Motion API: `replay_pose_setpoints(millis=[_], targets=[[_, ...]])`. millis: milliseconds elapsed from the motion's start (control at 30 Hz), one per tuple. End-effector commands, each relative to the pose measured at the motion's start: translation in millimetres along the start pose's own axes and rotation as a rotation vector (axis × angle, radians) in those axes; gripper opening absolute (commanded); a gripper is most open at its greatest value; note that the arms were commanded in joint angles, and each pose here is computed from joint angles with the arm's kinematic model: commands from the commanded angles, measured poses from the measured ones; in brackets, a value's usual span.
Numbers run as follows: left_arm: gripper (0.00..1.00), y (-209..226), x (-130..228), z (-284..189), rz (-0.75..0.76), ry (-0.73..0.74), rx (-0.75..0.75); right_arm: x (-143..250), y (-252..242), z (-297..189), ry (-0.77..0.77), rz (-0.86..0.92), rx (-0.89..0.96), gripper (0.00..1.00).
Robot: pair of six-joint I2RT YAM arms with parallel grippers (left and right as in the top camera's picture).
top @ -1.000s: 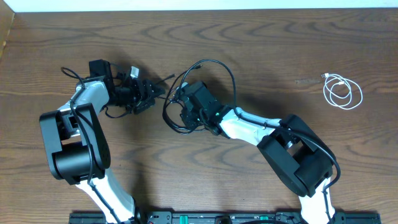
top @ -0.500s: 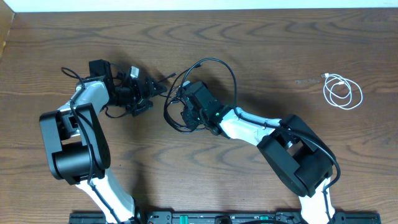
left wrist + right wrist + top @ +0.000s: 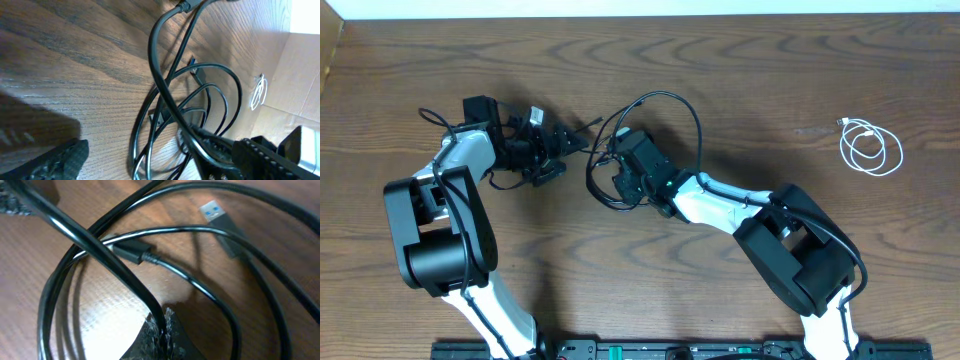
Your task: Untangle cables
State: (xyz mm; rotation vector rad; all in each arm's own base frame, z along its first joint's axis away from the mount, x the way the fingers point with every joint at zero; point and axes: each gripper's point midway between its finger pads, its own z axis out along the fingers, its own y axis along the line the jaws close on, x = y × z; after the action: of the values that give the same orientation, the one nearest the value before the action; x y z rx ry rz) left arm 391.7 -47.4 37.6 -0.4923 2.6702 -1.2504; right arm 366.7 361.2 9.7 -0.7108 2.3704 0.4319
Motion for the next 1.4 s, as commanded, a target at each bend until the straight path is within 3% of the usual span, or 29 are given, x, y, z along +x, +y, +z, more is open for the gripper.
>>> replay_pose_setpoints(millis=[0, 267, 367, 500, 567, 667, 800, 867, 1100, 1367], targets=[[0.93, -4, 1, -2, 0.01, -0.001, 0.013, -7, -20, -2, -0.035, 0.016, 0.11, 0.01], [0.81, -4, 2, -2, 0.008, 0.001, 0.012, -21, -38, -3, -0.087, 0.084, 0.137, 0.01], [0.66, -4, 2, -2, 0.008, 0.001, 0.012, -24, -44, -4, -0.096, 0.125, 0.134, 0.01], [0.21, -4, 2, -2, 0.008, 0.001, 0.012, -30, -35, -3, -0.107, 0.161, 0.031, 0.01], [0.12, -4, 2, -2, 0.008, 0.001, 0.012, -35, -20, -4, -0.112, 0.16, -0.079, 0.01], [0.15, -4, 2, -2, 0.008, 0.001, 0.012, -45, 4, -9, -0.134, 0.147, -0.227, 0.01], [0.4, -5, 2, 0, 0.011, 0.005, 0.012, -53, 6, -11, -0.153, 0.247, -0.255, 0.01], [0.48, -7, 4, 3, 0.018, 0.013, 0.011, -57, 7, -12, -0.163, 0.294, -0.269, 0.01], [0.49, 7, 12, 22, -0.034, 0.018, -0.183, -72, 8, -19, -0.206, 0.296, -0.344, 0.01], [0.49, -8, 29, 49, 0.038, 0.063, -0.233, -72, -6, -19, -0.204, 0.315, -0.327, 0.01]])
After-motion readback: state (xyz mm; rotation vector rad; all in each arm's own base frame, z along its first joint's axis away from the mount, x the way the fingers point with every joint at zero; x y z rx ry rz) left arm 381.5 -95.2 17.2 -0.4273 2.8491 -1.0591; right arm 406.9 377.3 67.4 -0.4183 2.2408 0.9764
